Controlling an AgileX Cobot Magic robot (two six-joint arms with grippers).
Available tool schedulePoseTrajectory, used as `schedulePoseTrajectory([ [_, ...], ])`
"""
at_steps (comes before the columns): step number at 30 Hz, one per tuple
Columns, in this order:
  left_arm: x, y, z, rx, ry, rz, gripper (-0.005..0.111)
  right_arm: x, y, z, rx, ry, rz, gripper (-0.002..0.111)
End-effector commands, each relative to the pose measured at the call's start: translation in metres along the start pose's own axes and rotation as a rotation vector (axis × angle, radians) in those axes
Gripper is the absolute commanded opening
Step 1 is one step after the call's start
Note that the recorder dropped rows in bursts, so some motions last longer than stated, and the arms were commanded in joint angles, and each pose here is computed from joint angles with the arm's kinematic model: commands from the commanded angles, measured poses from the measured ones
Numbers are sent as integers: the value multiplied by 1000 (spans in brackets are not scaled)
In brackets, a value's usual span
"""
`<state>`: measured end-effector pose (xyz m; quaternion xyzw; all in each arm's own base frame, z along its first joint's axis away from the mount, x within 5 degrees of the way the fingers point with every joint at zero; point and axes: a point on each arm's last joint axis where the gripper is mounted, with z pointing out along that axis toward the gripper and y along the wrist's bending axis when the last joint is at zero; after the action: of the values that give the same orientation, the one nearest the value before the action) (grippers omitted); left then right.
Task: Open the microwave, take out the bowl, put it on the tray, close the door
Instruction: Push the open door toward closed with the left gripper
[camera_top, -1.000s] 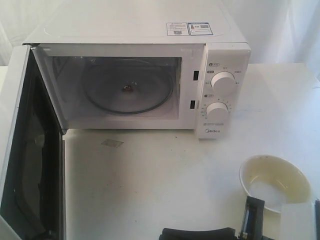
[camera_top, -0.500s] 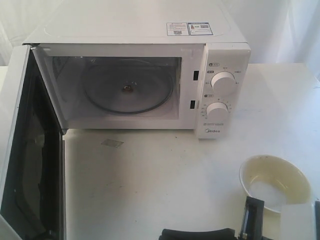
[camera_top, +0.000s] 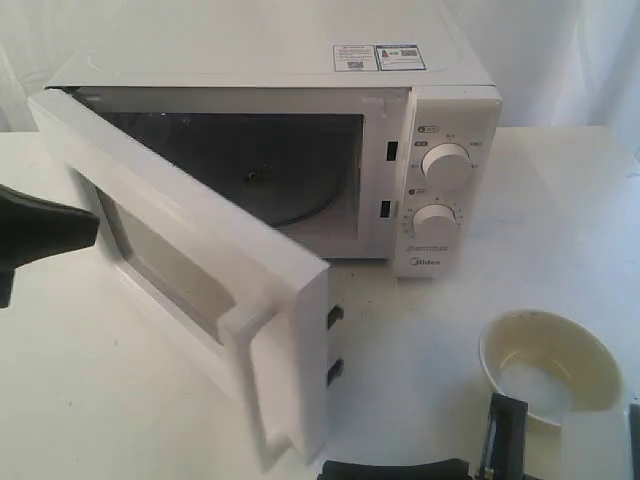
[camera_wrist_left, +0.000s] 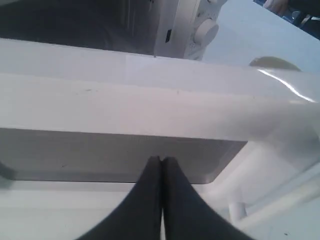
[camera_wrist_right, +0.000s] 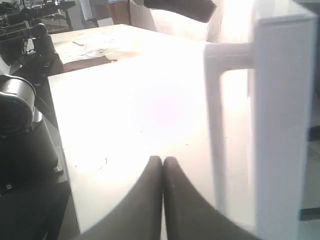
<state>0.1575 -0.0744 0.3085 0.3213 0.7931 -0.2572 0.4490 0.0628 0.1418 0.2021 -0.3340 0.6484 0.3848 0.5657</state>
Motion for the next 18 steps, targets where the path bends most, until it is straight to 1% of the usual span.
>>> schedulePoseTrajectory([
  [1, -6, 4, 19, -1, -27, 10, 0, 1, 0, -1, -6, -1, -3, 0],
  [3, -5, 6, 31, -2, -20, 27, 0, -1, 0, -1, -6, -14, -22, 0],
  [6, -7, 8, 47, -8, -45, 48, 0, -1, 0, -1, -5, -22, -61, 0],
  [10, -18, 9, 60, -5, -100, 82, 0, -4, 0, -1, 1, -49, -61, 0],
  [15, -33, 9, 76, 27, -156, 107, 0, -16, 0, 0, 15, -167, -56, 0],
  [18, -36, 10, 84, 36, -172, 125, 0, -27, 2, 8, 19, -191, -93, 0],
])
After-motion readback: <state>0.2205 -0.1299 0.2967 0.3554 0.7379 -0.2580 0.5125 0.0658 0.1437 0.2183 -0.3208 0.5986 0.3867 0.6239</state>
